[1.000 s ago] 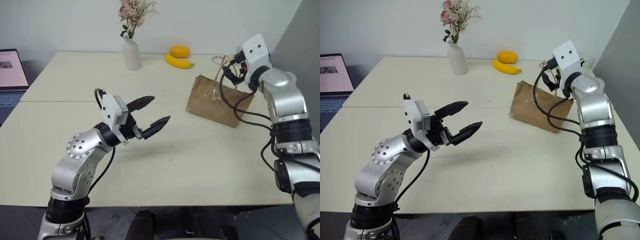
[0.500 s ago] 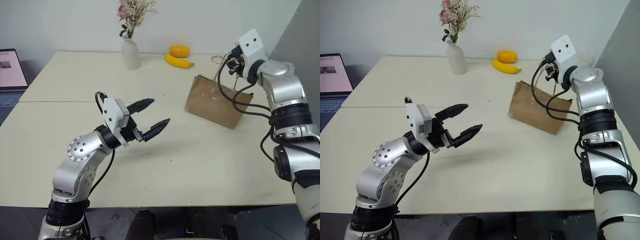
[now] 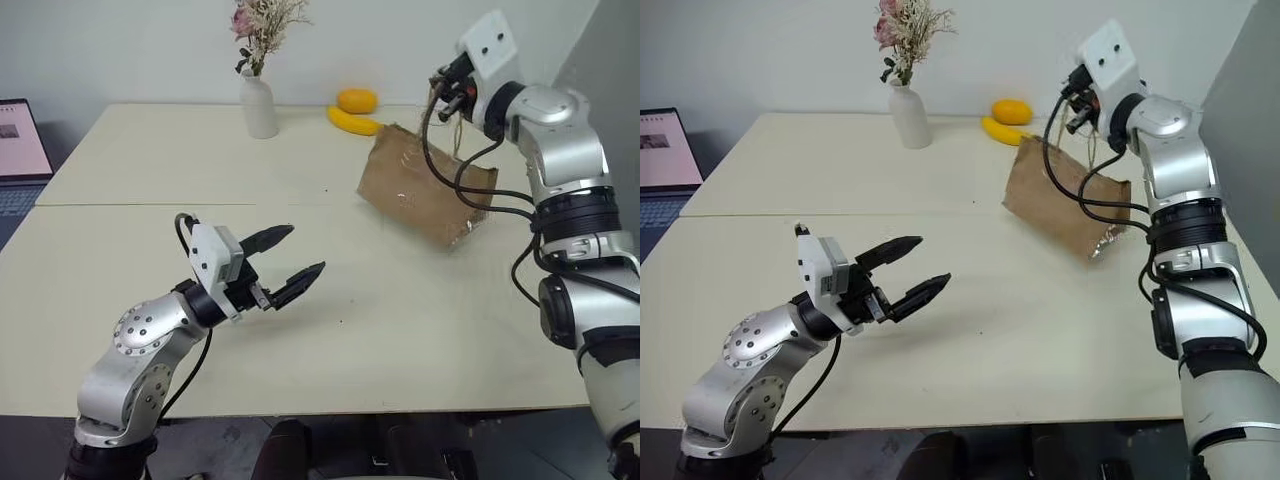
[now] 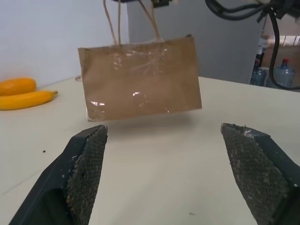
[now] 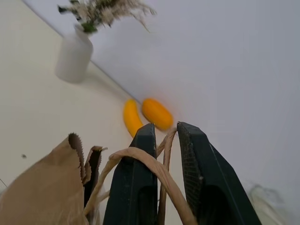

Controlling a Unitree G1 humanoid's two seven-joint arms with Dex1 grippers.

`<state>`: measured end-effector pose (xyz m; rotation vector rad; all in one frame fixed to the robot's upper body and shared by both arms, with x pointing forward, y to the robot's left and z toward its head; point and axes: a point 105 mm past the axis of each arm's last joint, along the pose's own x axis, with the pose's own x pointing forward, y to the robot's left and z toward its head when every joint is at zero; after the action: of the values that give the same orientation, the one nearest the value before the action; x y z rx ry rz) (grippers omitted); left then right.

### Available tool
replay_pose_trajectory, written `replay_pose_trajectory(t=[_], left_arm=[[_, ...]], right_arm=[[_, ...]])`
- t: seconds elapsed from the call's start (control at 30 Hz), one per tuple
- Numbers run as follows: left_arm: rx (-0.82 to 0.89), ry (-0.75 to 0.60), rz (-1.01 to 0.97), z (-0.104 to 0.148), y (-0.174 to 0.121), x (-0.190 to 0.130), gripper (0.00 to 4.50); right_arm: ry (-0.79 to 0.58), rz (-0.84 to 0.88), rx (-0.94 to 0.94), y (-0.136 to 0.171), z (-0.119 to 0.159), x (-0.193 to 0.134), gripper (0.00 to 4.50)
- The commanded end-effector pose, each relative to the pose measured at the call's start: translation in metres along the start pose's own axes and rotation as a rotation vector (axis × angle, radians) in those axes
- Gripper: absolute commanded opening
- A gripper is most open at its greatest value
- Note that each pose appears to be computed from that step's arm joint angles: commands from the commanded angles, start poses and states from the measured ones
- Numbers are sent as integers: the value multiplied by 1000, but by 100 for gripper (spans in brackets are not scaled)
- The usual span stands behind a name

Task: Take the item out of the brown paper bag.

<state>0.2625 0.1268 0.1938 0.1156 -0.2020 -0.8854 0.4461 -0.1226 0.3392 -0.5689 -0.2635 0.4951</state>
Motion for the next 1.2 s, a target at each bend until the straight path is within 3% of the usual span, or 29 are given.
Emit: replay_pose_trajectory(t=[0.03, 0.17, 0.6, 1.2], left_arm=[[29, -21, 48, 10, 4, -9, 406], [39, 27, 83, 1, 5, -23, 406], [128, -12, 308, 16, 15, -53, 406], [132, -3, 295, 12, 4, -47, 406]], right_arm=[[-159, 12, -19, 0, 46, 6, 39], [-189, 48, 3, 15, 54, 17, 39], [-316, 203, 10, 79, 85, 50, 38], [-374, 332, -132, 136, 78, 60, 37]])
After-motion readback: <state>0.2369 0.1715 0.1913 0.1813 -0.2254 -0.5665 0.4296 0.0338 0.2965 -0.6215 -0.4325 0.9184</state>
